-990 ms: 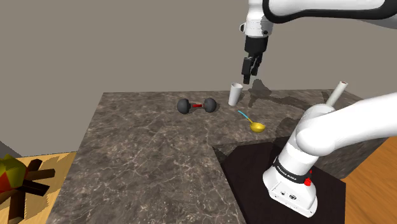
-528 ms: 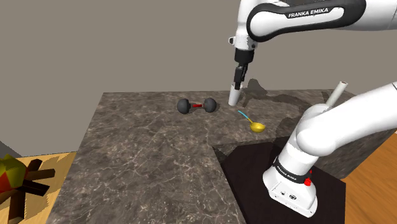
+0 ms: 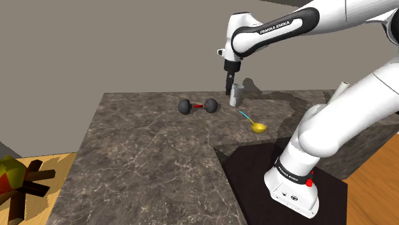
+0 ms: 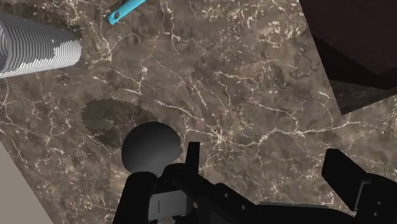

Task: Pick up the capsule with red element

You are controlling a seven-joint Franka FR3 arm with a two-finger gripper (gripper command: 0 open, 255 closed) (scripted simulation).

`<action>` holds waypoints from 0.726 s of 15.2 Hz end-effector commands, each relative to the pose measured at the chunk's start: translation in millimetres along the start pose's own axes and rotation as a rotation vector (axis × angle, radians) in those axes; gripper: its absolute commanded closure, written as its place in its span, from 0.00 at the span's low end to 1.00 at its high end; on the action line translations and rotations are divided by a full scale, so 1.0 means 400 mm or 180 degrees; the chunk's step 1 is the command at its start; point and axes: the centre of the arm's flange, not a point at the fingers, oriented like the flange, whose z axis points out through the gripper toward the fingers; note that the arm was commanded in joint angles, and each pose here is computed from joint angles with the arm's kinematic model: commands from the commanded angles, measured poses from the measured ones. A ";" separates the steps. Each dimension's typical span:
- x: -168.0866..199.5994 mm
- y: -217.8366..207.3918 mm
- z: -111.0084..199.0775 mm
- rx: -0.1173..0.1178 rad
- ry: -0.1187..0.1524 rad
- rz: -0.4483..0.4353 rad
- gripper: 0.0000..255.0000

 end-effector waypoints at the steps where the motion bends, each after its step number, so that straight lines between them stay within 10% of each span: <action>1: 0.034 0.035 0.050 0.0000 0.0036 -0.0173 0.00; 11: 0.236 0.169 0.259 0.0028 0.0198 -0.0988 0.00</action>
